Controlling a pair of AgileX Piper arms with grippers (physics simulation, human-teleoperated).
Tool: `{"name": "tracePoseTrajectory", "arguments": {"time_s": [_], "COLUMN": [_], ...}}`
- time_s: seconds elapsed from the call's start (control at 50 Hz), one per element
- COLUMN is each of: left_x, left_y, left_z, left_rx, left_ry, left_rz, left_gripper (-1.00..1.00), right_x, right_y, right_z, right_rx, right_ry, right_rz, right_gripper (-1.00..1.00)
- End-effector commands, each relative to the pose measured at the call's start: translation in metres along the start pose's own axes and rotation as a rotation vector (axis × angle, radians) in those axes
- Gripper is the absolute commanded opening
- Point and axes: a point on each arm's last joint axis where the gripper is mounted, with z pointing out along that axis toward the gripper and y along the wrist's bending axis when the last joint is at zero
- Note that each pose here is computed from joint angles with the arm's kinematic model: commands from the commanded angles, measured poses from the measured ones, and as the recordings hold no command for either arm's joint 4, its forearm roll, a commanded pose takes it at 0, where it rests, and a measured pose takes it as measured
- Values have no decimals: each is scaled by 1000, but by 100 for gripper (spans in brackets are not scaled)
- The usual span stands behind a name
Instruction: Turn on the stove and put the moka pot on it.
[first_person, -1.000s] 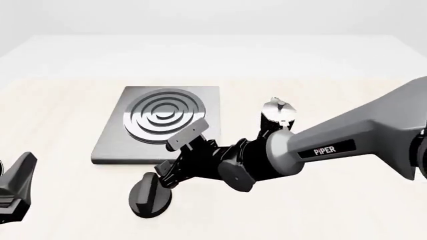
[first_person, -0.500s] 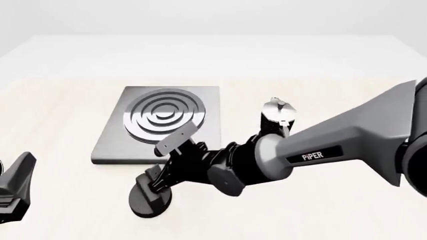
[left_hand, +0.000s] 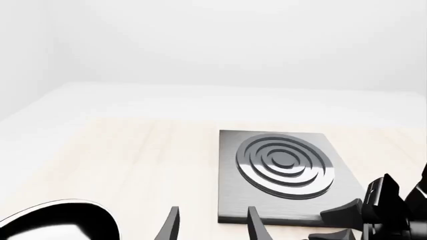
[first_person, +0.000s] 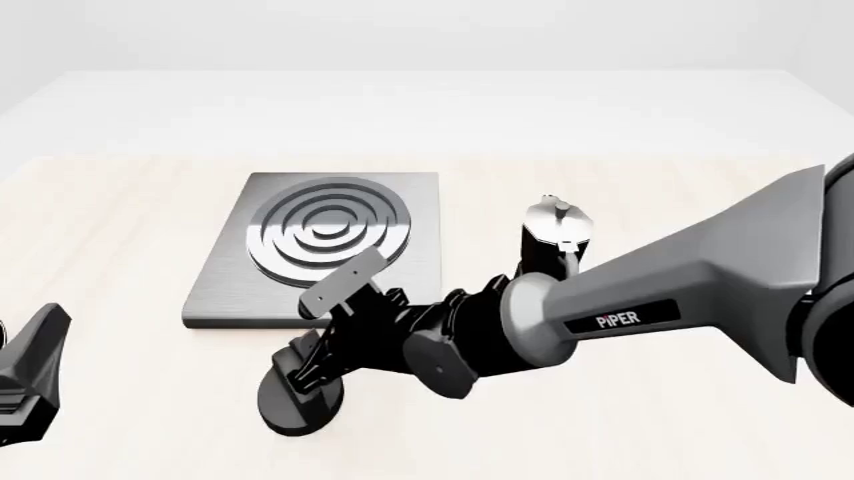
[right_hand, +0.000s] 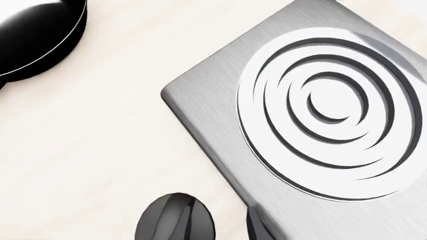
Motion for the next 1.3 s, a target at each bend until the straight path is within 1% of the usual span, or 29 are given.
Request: {"name": "tracePoseTrajectory", "arguments": {"time_s": [0.02, 0.18, 0.32, 0.42, 0.46, 0.54, 0.66, 0.72, 0.76, 0.8, 0.86, 0.9, 0.98, 1.0, 1.04, 1.06, 1.08, 1.16, 1.2, 1.22, 1.24, 1.3], "left_x": [0, -1, -1, -1, -1, -2, -4, -4, -4, -5, -5, -5, -6, -5, -4, -4, -4, -3, -4, -4, -3, -2], "left_y": [0, 0, 0, 0, 0, 0, -1, -1, -1, -1, -1, -1, -2, -2, -2, -2, -2, -2, -2, -2, -2, -2], "left_z": [0, 0, 0, 0, 0, 0, 0, -1, 0, -1, -1, -1, -1, -1, -1, 0, 0, 0, -1, -1, 0, 0], "left_rx": [2, 4, 6, 5, 6, 7, 13, 14, 17, 20, 23, 25, 28, 29, 32, 32, 34, 38, 38, 37, 37, 40], "left_ry": [-4, -10, -14, -14, -15, -22, -26, -27, -28, -28, -28, -28, -27, -26, -25, -25, -23, -21, -21, -21, -18, -14], "left_rz": [-1, -1, -2, -3, -3, -1, 2, 4, 5, 6, 8, 9, 10, 9, 11, 10, 8, 11, 11, 11, 10, 7], "left_gripper": [100, 100, 100, 100, 100, 100, 100, 100, 100, 100, 100, 100, 100, 100, 100, 100, 100, 100, 100, 100, 100, 100], "right_x": [17, 11, -2, -21, -24, -37, -51, -55, -56, -57, -60, -59, -56, -54, -53, -51, -49, -40, -34, -31, -25, -15], "right_y": [27, 25, 14, 0, -2, -15, -27, -33, -37, -42, -43, -49, -57, -62, -60, -61, -64, -69, -72, -73, -77, -81], "right_z": [9, 1, -14, -39, -46, -70, -106, -123, -133, -145, -164, -179, -207, -217, -228, -231, -239, -260, -270, -274, -281, -293], "right_rx": [-66, -65, -44, -15, -9, 20, 52, 73, 84, 101, 113, 135, 177, 199, 201, 208, 223, 262, 282, 293, 323, 359], "right_ry": [59, 48, 32, 8, 5, -14, -43, -60, -65, -81, -114, -130, -177, -193, -213, -219, -234, -267, -285, -288, -297, -319], "right_rz": [-31, -41, -64, -103, -107, -140, -168, -188, -186, -197, -190, -199, -173, -169, -145, -146, -127, -99, -52, -48, -51, 7], "right_gripper": [100, 100, 100, 100, 100, 100, 100, 100, 100, 100, 100, 100, 100, 100, 100, 100, 100, 100, 100, 100, 100, 100]}}
